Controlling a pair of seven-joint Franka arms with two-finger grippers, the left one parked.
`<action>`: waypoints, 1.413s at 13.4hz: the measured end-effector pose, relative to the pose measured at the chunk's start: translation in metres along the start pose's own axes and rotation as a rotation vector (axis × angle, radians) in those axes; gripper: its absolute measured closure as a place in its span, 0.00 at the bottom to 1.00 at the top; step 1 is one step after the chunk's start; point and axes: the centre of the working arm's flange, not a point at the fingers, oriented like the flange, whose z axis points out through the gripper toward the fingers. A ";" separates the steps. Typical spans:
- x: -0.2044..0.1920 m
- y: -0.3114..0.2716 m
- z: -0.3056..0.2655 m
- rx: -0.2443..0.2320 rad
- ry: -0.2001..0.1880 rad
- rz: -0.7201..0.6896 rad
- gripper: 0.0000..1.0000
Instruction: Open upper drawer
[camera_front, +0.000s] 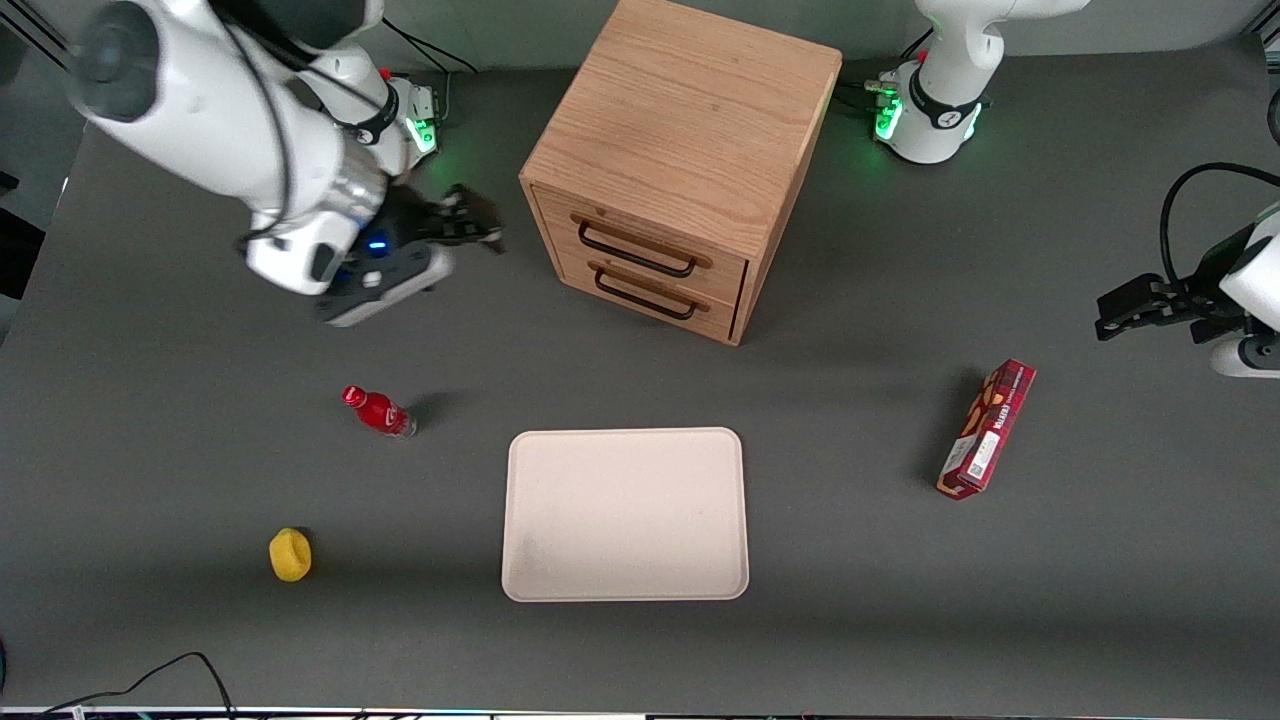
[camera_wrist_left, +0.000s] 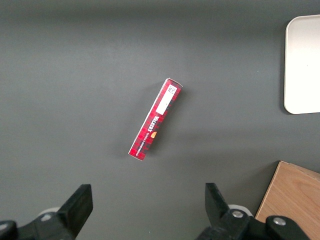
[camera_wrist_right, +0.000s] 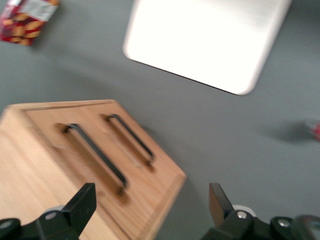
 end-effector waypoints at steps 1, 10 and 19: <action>0.005 -0.023 0.016 0.021 0.003 -0.041 0.00; 0.045 -0.052 0.123 0.071 -0.113 -0.481 0.00; 0.027 -0.087 0.177 -0.013 -0.156 -0.622 0.00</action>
